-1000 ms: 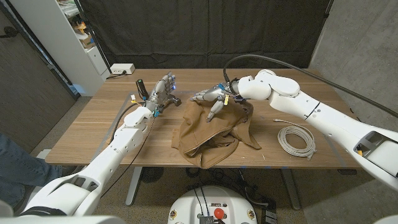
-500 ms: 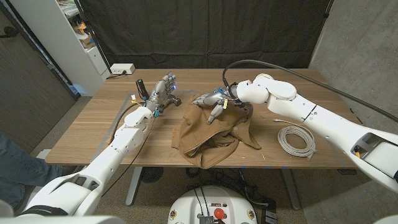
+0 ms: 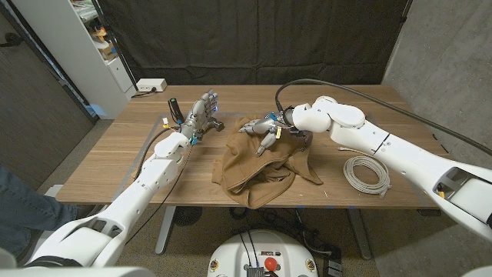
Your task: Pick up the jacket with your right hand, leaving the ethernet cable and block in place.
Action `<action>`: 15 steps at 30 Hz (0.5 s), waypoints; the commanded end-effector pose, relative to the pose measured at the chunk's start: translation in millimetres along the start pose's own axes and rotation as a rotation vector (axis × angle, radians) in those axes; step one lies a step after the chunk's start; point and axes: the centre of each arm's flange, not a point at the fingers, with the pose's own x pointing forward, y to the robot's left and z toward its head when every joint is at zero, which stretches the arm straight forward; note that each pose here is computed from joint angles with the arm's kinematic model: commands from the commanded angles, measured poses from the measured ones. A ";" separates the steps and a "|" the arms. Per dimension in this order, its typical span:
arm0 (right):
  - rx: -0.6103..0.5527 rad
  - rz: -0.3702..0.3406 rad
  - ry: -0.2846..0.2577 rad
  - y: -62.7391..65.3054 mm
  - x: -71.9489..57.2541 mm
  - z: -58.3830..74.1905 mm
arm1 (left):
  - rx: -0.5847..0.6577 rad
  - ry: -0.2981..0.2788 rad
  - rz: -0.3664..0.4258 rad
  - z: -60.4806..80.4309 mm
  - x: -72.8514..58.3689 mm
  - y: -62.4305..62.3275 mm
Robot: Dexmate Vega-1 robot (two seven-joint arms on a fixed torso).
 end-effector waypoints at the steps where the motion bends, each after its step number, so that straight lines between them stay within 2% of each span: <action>1: -0.033 -0.028 0.015 12.4 4.2 0.9 | 0.004 0.007 -0.002 -1.2 -2.2 -3.0; 5: -0.045 -0.046 0.016 16.7 6.8 0.9 | 0.005 0.009 -0.005 -0.1 -2.2 -3.8; 15: -0.041 -0.041 0.020 26.7 18.8 -1.6 | 0.009 0.009 -0.006 2.1 -2.2 -3.4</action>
